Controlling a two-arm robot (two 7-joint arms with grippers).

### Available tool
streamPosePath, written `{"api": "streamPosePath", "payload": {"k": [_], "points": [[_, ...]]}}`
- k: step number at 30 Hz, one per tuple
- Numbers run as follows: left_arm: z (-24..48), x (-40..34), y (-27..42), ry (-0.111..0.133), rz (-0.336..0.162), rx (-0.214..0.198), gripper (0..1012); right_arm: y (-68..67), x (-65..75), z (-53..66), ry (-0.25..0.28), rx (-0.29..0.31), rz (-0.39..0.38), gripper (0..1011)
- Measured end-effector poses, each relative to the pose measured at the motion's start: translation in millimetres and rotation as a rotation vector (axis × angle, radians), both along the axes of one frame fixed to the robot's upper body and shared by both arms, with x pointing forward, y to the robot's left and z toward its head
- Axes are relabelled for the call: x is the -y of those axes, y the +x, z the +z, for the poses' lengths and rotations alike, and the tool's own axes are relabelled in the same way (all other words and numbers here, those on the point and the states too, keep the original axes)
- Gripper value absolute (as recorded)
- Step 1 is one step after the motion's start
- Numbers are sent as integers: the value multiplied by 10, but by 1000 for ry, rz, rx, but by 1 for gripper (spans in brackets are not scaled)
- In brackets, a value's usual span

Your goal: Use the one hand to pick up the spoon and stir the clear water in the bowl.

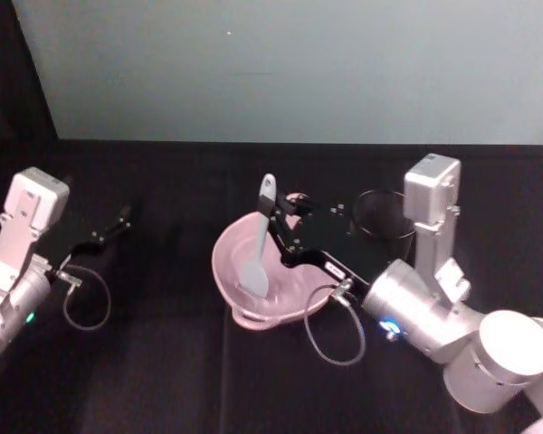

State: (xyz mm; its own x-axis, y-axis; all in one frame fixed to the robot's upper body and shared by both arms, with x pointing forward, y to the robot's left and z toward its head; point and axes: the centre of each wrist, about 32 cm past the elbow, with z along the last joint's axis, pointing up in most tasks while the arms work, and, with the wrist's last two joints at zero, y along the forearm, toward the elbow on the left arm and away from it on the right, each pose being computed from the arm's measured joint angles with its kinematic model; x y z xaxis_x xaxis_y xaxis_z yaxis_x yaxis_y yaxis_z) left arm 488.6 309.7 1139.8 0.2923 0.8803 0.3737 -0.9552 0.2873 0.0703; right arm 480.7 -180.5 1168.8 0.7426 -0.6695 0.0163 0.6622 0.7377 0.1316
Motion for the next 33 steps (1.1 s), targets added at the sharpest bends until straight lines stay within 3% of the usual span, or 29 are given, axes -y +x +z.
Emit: {"api": "streamPosePath", "payload": {"k": [8,11,18,25,33], "points": [[0,0,0,0,0,0,1011,251,-91,-85,7,42,-81,116],[0,0,0,0,0,0,1011,339,-54,-93,4,57,-134,116],[0,0,0,0,0,0,1011,400,76,-76,-16,77,-196,116],[0,0,0,0,0,0,1011,329,271,-1,-51,46,-213,116],[0,0,0,0,0,0,1011,54,341,90,-48,-15,-137,116]]}}
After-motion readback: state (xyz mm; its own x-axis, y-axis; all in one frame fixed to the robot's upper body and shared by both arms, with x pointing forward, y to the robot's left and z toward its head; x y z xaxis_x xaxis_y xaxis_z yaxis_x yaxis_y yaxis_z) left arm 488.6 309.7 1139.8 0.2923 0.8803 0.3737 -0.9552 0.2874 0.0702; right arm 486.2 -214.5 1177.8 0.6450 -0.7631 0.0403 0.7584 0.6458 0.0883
